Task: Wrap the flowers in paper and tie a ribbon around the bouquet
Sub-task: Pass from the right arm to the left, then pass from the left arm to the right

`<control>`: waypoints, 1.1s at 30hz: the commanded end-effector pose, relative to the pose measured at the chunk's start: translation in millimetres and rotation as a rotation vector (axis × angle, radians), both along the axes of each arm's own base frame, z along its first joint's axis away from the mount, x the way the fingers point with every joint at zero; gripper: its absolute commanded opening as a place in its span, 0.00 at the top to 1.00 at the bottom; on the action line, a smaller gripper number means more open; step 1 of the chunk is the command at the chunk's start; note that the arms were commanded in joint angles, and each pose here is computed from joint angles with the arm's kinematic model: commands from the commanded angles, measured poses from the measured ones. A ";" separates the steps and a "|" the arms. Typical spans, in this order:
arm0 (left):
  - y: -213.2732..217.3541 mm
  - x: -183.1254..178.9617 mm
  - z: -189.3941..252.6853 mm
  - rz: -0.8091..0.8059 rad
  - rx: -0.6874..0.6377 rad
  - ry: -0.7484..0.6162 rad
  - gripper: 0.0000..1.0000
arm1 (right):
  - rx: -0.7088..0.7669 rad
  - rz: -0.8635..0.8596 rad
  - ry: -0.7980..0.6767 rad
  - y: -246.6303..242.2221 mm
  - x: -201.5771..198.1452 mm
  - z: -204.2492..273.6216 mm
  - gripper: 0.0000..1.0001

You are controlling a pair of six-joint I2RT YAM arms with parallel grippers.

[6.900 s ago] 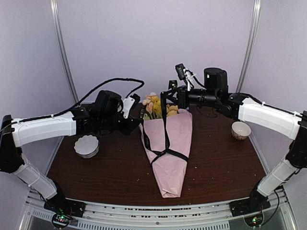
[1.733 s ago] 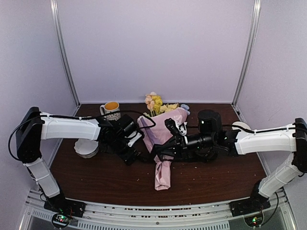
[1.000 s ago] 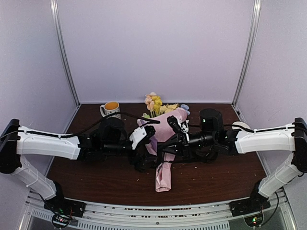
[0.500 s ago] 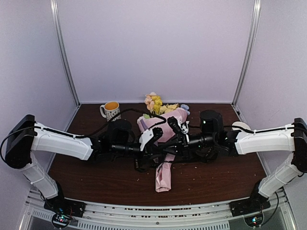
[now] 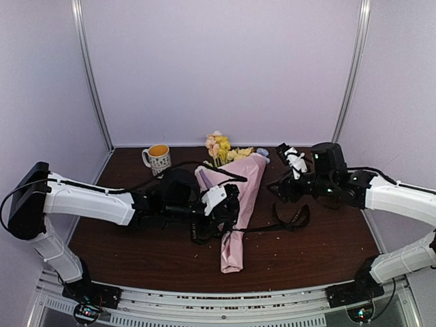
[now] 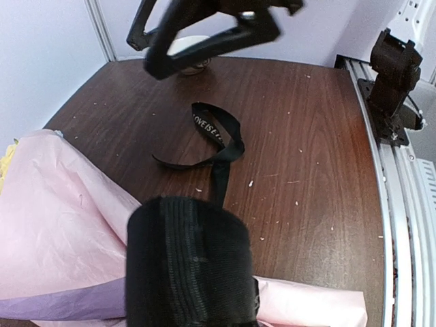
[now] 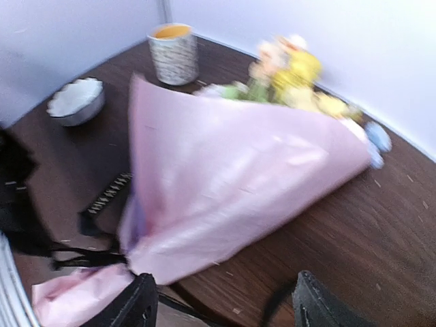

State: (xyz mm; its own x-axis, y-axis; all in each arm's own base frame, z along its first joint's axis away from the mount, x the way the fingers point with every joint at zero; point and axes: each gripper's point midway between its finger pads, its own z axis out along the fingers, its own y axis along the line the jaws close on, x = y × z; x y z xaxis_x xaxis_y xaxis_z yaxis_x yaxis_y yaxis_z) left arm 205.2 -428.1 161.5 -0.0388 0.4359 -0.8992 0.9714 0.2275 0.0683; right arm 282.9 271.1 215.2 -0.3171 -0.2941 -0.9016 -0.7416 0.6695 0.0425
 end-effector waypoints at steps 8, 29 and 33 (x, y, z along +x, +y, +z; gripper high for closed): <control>-1.4 4.3 -5.4 0.028 0.122 -0.103 1.00 | -0.443 -0.180 0.628 -62.9 0.0 -134.0 0.42; -6.2 0.5 -7.3 0.012 0.132 -0.099 1.00 | -0.406 -0.190 0.558 -45.0 16.9 -103.1 1.00; -7.6 -2.4 2.2 0.007 0.080 -0.103 1.00 | -0.050 0.227 0.477 42.8 -33.7 -3.9 1.00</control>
State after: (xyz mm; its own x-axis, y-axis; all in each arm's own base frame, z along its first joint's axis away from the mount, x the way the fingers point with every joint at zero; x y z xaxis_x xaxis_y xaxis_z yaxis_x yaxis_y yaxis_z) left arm 203.0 -423.5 138.9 0.0073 0.5830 -0.8125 0.9584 0.2277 0.1720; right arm 287.9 233.2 102.3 -0.7775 -0.4899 -0.3944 -0.5802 0.8007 0.1491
